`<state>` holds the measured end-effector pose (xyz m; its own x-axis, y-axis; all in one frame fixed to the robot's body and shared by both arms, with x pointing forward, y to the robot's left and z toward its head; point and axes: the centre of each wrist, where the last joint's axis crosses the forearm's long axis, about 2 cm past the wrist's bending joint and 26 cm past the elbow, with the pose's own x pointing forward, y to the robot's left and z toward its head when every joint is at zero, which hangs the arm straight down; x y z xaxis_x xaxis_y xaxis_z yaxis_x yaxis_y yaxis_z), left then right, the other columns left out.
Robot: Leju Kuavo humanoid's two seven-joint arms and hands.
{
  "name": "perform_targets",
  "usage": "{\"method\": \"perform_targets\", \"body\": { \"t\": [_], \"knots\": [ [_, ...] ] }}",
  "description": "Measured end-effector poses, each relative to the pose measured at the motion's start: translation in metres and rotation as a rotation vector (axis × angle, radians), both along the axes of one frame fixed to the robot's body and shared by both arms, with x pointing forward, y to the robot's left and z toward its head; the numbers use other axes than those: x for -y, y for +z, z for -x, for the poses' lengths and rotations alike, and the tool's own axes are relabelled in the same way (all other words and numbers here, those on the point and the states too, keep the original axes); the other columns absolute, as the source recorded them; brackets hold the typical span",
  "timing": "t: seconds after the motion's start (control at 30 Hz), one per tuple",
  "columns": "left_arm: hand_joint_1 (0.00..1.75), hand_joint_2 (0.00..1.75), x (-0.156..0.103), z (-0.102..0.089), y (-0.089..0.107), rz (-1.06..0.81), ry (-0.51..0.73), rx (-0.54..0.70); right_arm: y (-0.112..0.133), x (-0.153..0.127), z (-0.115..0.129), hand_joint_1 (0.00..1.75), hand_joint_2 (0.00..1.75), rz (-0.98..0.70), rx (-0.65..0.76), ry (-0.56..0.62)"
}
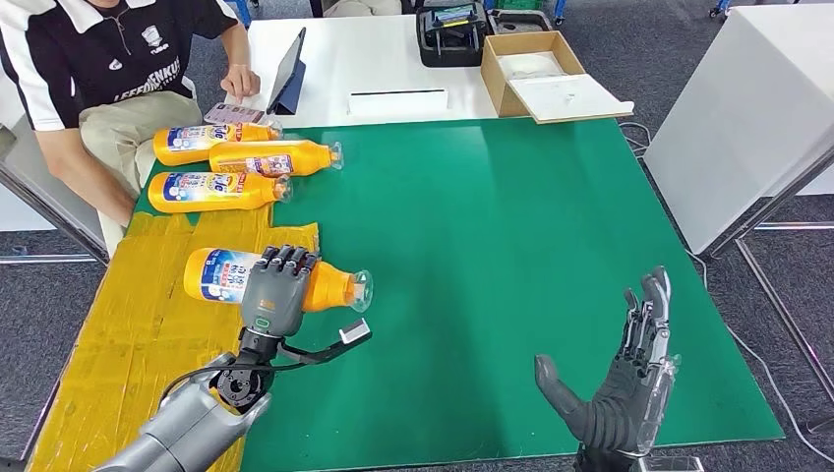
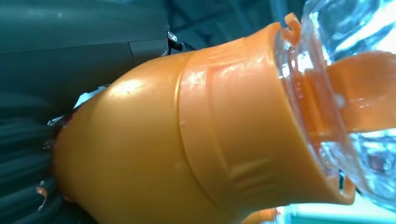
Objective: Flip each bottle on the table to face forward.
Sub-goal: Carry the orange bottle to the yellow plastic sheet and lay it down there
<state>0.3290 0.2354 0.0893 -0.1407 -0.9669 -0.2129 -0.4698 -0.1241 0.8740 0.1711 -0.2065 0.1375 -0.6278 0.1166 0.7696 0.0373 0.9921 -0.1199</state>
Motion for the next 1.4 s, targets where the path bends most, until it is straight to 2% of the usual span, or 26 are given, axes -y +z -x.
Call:
{"method": "perform_targets", "body": {
  "t": [0.27,0.67,1.33,1.37,1.4],
  "knots": [
    [1.75,1.75,-0.006,-0.012,-0.018,-0.147,-0.042,-0.104,0.004,0.001,-0.003,0.0,1.75,0.016,0.006,-0.013],
    [1.75,1.75,-0.009,-0.02,-0.027,-0.186,0.031,-0.209,0.007,0.001,-0.008,0.0,1.75,0.032,-0.007,0.006],
    [1.74,1.75,-0.047,-0.028,-0.03,-0.143,0.367,-0.434,0.004,0.001,-0.019,0.0,1.75,0.077,-0.031,0.047],
    [1.35,1.75,-0.048,-0.028,-0.03,-0.14,0.377,-0.44,0.004,0.001,-0.02,0.0,1.75,0.078,-0.033,0.048],
    [0.91,1.31,-0.05,-0.029,-0.03,-0.138,0.387,-0.447,0.004,0.0,-0.021,0.0,1.75,0.08,-0.034,0.048]
  ]
}}
